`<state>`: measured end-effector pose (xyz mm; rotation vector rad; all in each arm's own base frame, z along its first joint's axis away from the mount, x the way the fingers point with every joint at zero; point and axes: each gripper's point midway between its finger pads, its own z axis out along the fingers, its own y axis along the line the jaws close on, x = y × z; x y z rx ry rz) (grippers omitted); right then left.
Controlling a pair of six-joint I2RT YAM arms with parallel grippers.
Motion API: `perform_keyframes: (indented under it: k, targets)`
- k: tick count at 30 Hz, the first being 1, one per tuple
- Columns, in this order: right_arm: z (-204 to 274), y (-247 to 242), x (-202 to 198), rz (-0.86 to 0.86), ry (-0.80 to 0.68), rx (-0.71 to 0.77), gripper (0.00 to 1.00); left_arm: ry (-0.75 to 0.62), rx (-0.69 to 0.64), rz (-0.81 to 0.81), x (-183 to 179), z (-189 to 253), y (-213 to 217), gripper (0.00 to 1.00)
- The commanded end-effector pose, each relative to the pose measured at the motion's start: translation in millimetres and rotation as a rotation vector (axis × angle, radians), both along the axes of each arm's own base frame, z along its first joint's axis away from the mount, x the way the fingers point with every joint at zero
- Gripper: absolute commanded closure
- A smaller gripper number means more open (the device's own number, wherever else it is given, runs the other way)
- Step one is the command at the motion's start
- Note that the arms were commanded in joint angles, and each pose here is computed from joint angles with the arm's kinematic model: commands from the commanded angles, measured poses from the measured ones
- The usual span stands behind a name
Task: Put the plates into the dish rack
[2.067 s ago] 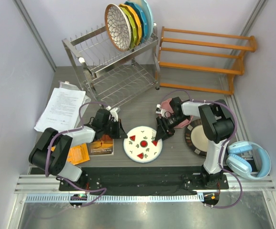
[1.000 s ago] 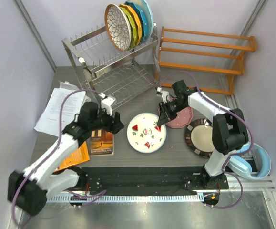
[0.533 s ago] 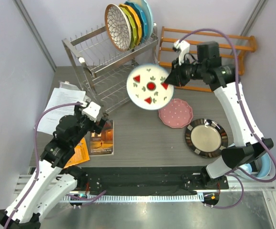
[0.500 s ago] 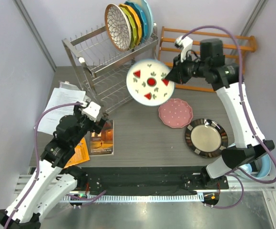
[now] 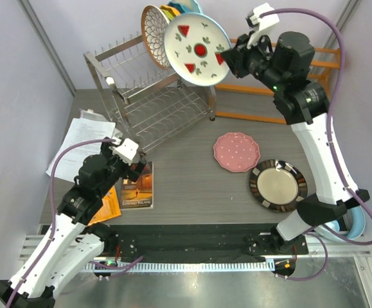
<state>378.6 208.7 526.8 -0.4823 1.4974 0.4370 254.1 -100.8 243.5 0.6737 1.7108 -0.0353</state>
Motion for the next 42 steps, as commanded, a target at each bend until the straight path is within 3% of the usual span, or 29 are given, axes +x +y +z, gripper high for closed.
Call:
perform_keyframes:
  k: [1, 5, 6, 8, 9, 23, 42]
  targets:
    - [139, -16, -21, -0.21, -0.394, 0.276, 0.99, 0.02, -0.039, -0.043, -1, -4, -11, 0.01]
    - [146, -3, -20, -0.346, -0.43, 0.325, 0.99, 0.02, -0.053, -0.047, -3, -7, -12, 0.0]
    - [157, -9, -24, -0.399, -0.47, 0.394, 0.99, 0.023, -0.051, -0.044, -3, -9, -11, 0.01]
    - [139, -1, -23, -0.501, -0.468, 0.363, 0.99, 0.025, -0.052, -0.044, -4, -10, -11, 0.01]
    - [149, -6, -31, -0.524, -0.519, 0.427, 0.99, 0.025, -0.052, -0.045, -5, -11, -10, 0.01]
    - [98, 37, 9, -0.57, -0.386, 0.345, 0.99, 0.02, -0.081, -0.041, -7, -16, -11, 0.01]
    - [65, 83, 29, -0.547, -0.307, 0.297, 0.99, 0.05, -0.078, -0.024, -1, -37, -12, 0.01]
